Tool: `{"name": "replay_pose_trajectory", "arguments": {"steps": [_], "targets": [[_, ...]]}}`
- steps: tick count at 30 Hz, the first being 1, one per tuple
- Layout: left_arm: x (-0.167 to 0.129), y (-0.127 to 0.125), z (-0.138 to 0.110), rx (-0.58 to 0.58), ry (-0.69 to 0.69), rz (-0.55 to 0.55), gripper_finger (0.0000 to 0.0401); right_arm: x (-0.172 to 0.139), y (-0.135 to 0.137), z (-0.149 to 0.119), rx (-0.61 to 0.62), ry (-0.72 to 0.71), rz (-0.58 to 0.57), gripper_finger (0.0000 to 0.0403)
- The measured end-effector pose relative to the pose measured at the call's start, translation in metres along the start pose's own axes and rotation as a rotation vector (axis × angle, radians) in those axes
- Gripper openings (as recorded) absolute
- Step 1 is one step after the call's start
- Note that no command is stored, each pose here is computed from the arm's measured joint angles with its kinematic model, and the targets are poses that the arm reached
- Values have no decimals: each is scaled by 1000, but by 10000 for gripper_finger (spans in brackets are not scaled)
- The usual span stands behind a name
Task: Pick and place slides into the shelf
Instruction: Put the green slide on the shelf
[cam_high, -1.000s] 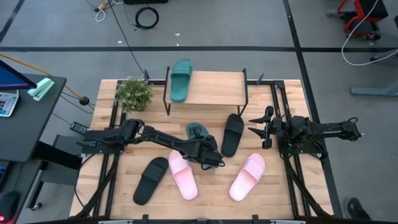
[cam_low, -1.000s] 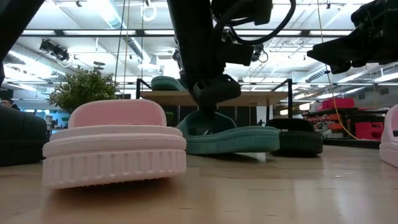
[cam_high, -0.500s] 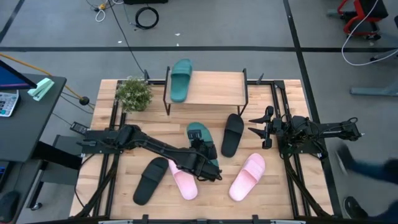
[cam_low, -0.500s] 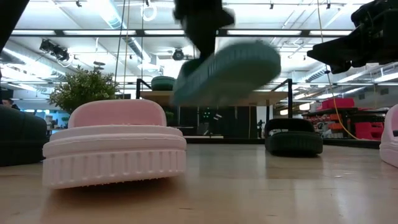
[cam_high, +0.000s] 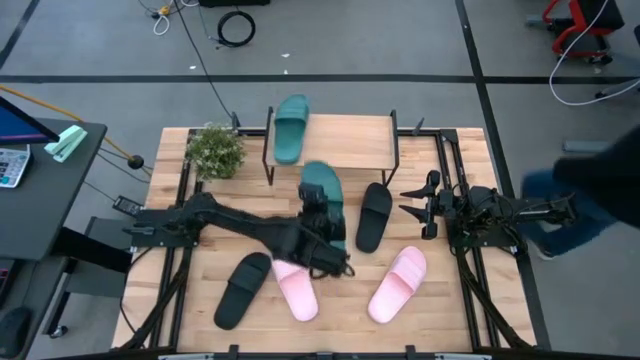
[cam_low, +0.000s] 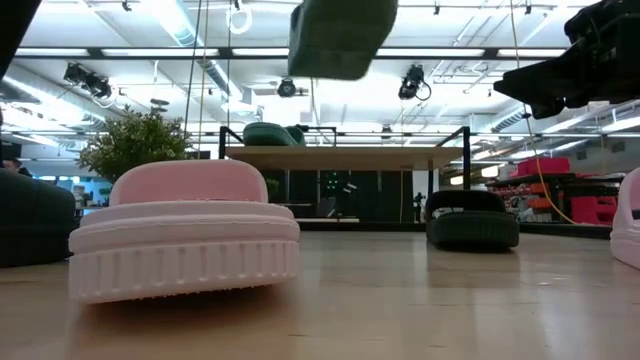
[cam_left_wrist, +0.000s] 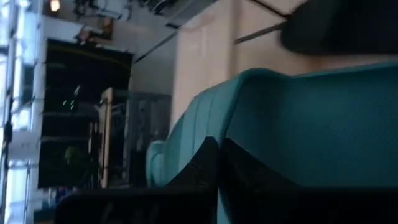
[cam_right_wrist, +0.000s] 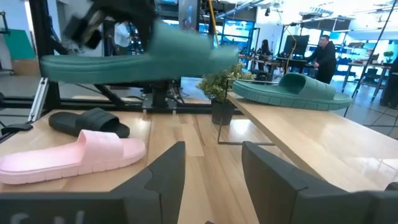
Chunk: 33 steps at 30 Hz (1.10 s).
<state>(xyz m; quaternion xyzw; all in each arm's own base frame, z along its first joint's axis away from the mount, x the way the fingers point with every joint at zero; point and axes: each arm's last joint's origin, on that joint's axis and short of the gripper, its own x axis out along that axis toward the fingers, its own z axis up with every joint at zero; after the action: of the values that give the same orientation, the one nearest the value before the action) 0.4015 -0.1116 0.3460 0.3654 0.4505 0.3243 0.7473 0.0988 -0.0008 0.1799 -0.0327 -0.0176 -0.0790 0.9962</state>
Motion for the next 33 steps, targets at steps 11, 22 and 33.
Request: {"name": "replay_pose_trajectory", "arguments": {"steps": [11, 22, 33], "targets": [[65, 63, -8, 112, 141, 135, 8, 0, 0, 0, -9, 0, 0, 165], [138, 109, -12, 1, 143, 13, 8, 0, 0, 0, -10, -5, -1, 165], [172, 128, -6, 20, -5, -45, 8, 0, 0, 1, -10, -5, -1, 165]]}}
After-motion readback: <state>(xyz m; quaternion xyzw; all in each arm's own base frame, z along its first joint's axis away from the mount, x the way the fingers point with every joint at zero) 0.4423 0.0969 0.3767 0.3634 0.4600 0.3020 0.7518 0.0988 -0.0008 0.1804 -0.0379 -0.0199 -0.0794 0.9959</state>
